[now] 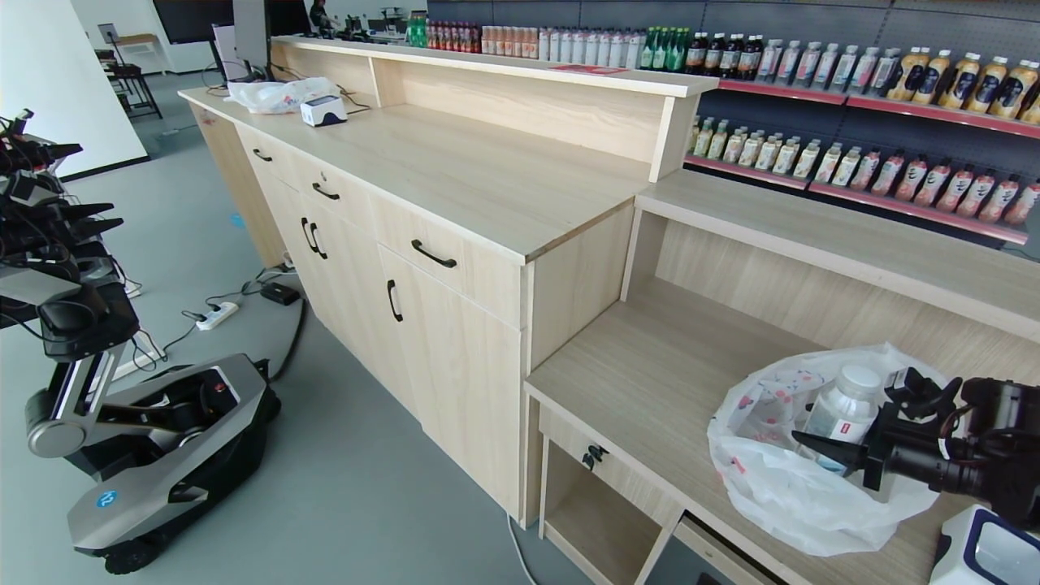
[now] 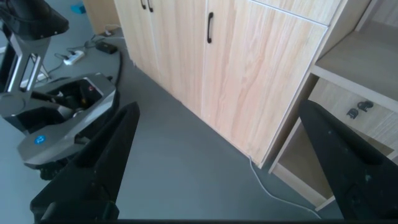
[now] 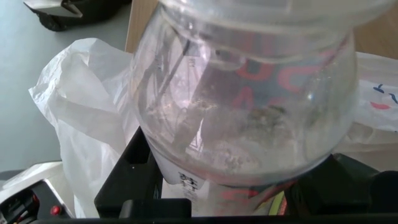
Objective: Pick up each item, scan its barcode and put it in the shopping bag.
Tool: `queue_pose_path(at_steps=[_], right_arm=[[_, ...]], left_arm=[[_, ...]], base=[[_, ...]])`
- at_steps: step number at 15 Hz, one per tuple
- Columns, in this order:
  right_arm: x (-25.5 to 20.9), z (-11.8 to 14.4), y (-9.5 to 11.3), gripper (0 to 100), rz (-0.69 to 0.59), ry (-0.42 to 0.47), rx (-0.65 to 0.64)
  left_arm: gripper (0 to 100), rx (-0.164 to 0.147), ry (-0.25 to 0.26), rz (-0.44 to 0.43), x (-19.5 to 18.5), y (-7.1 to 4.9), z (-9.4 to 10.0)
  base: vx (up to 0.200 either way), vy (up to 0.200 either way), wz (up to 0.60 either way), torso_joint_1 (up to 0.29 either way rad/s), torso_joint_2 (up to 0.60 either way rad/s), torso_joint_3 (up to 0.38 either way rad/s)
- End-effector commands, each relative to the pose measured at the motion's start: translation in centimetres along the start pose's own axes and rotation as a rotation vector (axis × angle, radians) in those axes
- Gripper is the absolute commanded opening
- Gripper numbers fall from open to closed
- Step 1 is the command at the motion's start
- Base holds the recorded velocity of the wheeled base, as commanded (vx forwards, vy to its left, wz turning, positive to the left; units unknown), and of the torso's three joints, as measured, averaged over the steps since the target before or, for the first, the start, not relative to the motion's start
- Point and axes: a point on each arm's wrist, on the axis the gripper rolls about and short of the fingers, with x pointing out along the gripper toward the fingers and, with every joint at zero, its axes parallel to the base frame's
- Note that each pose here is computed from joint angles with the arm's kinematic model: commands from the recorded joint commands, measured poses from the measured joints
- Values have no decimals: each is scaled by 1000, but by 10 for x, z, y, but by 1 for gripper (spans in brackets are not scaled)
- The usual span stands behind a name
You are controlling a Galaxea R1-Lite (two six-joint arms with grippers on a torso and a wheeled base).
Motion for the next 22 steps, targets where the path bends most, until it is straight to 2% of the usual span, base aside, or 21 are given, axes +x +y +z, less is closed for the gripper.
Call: queue_pose_path(at_steps=[1, 2, 9, 14, 16, 18, 19, 20, 22], right_arm=[[0, 0, -1, 0, 0, -1, -2], [0, 0, -1, 100, 0, -1, -2], [0, 0, -1, 100, -1, -2, -3], [-1, 17, -7, 100, -10, -33, -46], [-7, 54, -9, 100, -31, -83, -145], [-32, 105, 7, 100, -70, -134, -266], [-38, 114, 12, 100, -78, -140, -282], [-53, 137, 29, 100, -93, -162, -335], [-65, 153, 42, 100, -116, -180, -423]], left_arm=[[100, -1, 0, 1, 0, 0, 0], [100, -1, 0, 1, 0, 0, 0], [100, -1, 0, 1, 0, 0, 0], [100, -1, 0, 1, 0, 0, 0], [100, -1, 0, 2, 0, 0, 0], [100, -1, 0, 1, 0, 0, 0], [100, -1, 0, 1, 0, 0, 0], [100, -1, 0, 1, 0, 0, 0], [100, -1, 0, 1, 0, 0, 0]], base=[[0, 0, 0, 0, 0, 0], [0, 0, 0, 0, 0, 0], [0, 0, 0, 0, 0, 0], [0, 0, 0, 0, 0, 0], [0, 0, 0, 0, 0, 0], [0, 0, 0, 0, 0, 0], [0, 0, 0, 0, 0, 0], [0, 0, 0, 0, 0, 0], [0, 0, 0, 0, 0, 0]])
